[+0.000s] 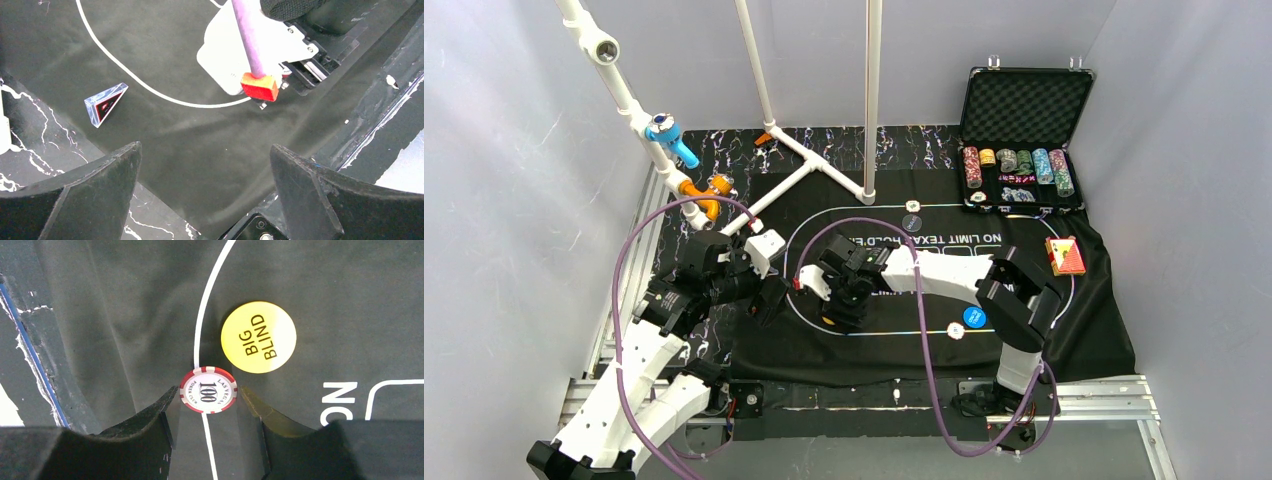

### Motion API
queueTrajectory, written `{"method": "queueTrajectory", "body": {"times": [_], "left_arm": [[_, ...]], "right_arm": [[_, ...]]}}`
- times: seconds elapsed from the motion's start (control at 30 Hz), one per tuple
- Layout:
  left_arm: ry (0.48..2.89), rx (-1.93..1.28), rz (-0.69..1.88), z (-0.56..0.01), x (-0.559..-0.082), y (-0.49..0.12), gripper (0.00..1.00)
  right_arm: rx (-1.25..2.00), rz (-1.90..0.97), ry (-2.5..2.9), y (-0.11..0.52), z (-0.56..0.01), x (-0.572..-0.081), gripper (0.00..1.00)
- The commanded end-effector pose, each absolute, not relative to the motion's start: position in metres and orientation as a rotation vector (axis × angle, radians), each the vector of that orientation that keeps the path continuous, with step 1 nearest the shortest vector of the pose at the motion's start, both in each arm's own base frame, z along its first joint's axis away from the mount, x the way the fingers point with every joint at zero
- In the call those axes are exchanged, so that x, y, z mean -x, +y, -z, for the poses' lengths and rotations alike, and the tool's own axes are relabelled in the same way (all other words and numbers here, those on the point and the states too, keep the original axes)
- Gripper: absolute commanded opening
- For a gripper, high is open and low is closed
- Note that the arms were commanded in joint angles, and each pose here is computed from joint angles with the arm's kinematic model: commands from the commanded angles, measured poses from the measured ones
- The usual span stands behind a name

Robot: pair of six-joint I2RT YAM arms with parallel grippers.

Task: Distribute texas hold em gaming equipment

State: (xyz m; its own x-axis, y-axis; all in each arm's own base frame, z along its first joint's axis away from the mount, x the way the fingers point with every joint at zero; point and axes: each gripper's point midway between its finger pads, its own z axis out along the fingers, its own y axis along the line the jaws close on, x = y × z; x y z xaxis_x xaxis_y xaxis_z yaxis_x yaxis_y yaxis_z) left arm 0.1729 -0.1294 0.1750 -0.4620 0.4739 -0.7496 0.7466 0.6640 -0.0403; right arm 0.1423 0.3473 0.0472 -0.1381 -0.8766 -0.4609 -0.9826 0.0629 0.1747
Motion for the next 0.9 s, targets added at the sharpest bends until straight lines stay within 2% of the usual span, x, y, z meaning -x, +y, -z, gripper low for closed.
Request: {"method": "queueTrajectory", "body": {"times": [0.0, 0.1, 0.23, 0.43, 0.63, 0.73, 0.87], "left_arm": [[2.111, -0.95, 0.505, -0.183, -0.172, -0.134, 0.99], [2.112, -0.953, 0.506, -0.183, -0.171, -0.134, 0.99], [2.114, -0.969, 0.518, -0.18, -0.169, -0.134, 0.99], [2.098, -1.069, 0.644, -0.18, -0.149, -0.145, 0.99], [2.138, -1.121, 0.675, -0.174, -0.143, -0.145, 0.99], [2.128, -1.129, 0.704, -0.176, -0.14, -0.148, 0.99], [2.153, -1.121, 0.671, -0.176, -0.146, -0.146, 0.99]], "right_arm": [[1.892, -0.668, 2.112, 0.352, -0.041, -0.141, 0.45], [1.902, -0.675, 2.118, 0.351, -0.039, -0.138, 0.5], [1.91, -0.691, 2.108, 0.353, -0.046, -0.137, 0.65], [1.88, -0.658, 2.052, 0.347, -0.075, -0.149, 0.75], [1.693, -0.61, 2.064, 0.307, -0.112, -0.194, 0.83], [1.542, -0.559, 2.06, 0.28, -0.142, -0.221, 0.97], [1.303, -0.416, 2.064, 0.241, -0.179, -0.25, 0.98]]}}
